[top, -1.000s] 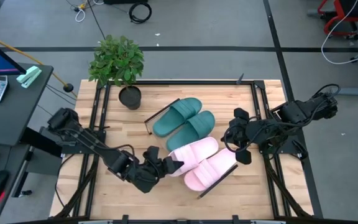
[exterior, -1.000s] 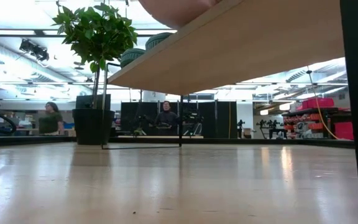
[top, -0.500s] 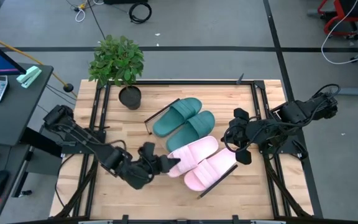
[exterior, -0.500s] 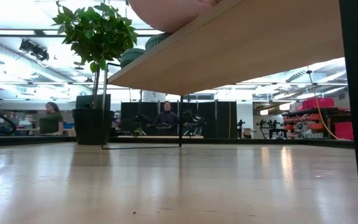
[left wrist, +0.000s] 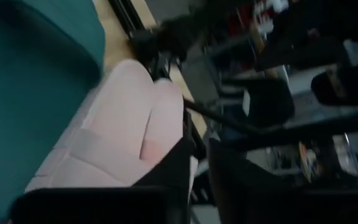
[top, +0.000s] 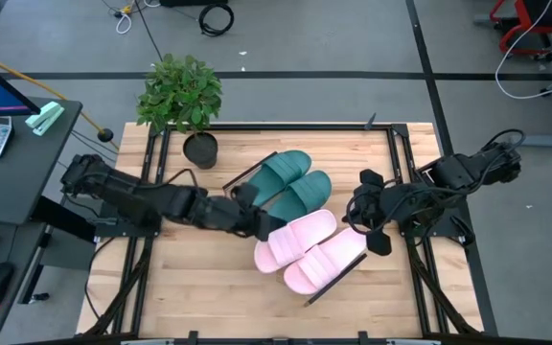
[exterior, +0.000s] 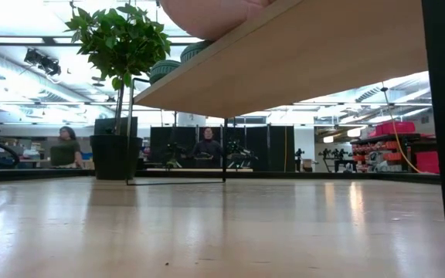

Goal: Pick and place slides into the shelf
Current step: Adjust the green slide

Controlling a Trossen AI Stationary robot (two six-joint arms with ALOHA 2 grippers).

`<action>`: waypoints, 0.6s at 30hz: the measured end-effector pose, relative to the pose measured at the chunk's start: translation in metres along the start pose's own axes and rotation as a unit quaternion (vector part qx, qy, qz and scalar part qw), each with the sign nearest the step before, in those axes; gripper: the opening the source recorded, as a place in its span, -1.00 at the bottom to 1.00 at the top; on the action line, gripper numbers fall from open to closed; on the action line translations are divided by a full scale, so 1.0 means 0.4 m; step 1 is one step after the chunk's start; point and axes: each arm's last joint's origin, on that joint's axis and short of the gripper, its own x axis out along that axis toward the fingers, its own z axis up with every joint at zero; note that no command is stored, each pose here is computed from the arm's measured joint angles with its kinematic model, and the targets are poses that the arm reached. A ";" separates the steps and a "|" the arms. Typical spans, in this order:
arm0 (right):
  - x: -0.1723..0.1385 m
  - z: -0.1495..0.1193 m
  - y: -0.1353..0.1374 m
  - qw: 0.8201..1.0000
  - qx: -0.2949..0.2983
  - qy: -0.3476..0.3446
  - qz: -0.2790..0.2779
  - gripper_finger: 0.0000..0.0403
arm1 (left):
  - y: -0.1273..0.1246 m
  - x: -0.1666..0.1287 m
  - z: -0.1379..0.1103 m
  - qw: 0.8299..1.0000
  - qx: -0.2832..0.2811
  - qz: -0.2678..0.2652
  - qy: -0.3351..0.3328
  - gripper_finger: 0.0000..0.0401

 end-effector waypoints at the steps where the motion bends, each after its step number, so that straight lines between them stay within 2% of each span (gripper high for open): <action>1: -0.004 -0.002 0.000 1.000 0.001 0.004 0.010 -0.94 | 0.002 0.003 0.006 1.000 0.001 -0.003 0.012 -0.77; 4: -0.012 -0.009 -0.003 1.000 -0.002 0.020 0.022 -0.98 | 0.008 0.009 0.017 0.999 0.010 -0.007 0.039 -0.96; 8: -0.020 -0.020 -0.009 0.999 0.003 0.039 0.024 -0.95 | 0.020 0.014 0.027 0.997 0.007 -0.004 0.081 -0.97; 14: -0.029 -0.023 -0.010 0.998 0.005 0.045 0.041 -0.98 | 0.062 0.016 0.033 0.989 0.001 0.061 0.131 -0.98; 18: -0.029 -0.023 -0.010 0.998 0.005 0.044 0.042 -0.97 | 0.073 0.019 0.042 0.987 0.002 0.072 0.145 -0.99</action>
